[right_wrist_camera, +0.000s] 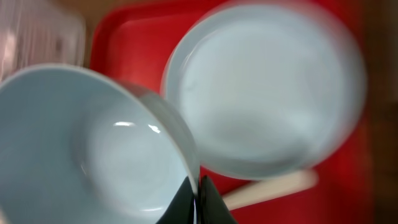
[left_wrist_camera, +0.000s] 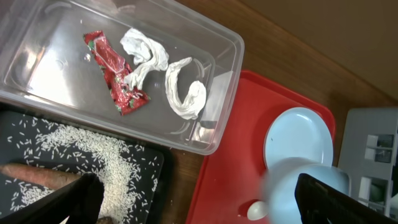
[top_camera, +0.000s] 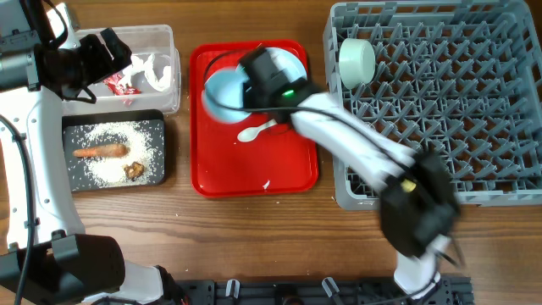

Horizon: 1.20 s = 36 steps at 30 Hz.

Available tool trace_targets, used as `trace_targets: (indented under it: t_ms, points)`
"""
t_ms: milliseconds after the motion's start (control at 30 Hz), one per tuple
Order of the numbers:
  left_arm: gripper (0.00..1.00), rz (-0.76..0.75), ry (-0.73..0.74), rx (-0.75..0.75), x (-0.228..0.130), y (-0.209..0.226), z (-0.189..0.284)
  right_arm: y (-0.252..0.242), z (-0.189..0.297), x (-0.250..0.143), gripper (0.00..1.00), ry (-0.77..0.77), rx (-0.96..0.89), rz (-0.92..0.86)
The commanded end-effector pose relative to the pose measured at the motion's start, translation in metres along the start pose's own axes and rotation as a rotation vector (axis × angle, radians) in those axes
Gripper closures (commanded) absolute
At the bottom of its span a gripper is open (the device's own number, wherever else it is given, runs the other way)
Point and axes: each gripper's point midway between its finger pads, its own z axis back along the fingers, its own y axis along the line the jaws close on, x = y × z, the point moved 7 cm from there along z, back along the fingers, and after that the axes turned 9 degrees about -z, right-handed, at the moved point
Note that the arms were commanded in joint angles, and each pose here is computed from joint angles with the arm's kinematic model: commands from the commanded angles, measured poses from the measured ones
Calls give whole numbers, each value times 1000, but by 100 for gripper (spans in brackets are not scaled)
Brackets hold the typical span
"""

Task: Sort waste into correct bins and load items into the dishwasher rack
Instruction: 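Grasp the light-blue bowl and carry it into the dish rack, then release the bowl in the rack and return the right gripper to the tray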

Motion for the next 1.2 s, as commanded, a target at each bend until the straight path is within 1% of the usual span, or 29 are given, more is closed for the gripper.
trace_targets:
  t_ms: [0, 33, 67, 133, 200, 333, 467, 533, 567, 633, 733, 867, 933, 1000, 1167]
  points:
    - [0, 12, -3, 1, 2, 1, -1, -49, 108, 64, 96, -371, -277, -1]
    - [0, 12, -3, 1, 2, 1, -1, -65, 127, 68, 96, -421, -374, -10]
    - [0, 12, -3, 1, 2, 1, -1, -74, 137, 70, 96, -446, -436, -11]
    - [0, 12, -3, 1, 2, 1, -1, -100, 158, 69, 96, -483, -619, 3]
    - [0, 12, -3, 1, 2, 1, -1, -119, 167, 66, 96, -476, -763, 42]
    - [0, 12, -3, 1, 2, 1, -1, -142, 165, 58, 96, -404, -927, 119]
    - [0, 12, -3, 1, 2, 1, -1, -154, 160, 55, 96, -366, -1016, 167]
    - [0, 12, -3, 1, 2, 1, -1, -156, 155, 54, 96, -329, -1067, 250]
    - [0, 12, -4, 1, 2, 1, -1, -157, 151, 53, 96, -287, -1113, 343]
    - [0, 12, -3, 1, 2, 1, -1, -157, 145, 53, 96, -257, -1134, 395]
    - [0, 12, -3, 1, 2, 1, -1, -157, 135, 52, 96, -226, -1145, 428]
    - [0, 12, -3, 1, 2, 1, -1, -158, 116, 50, 96, -92, -1198, 621]
    - [0, 12, -3, 1, 2, 1, -1, -158, 107, 51, 96, -55, -1238, 696]
    - [0, 12, -4, 1, 2, 1, -1, -157, 99, 52, 96, -42, -1273, 741]
    - [0, 12, -4, 1, 2, 1, -1, -156, 73, 50, 96, 28, -1281, 833]
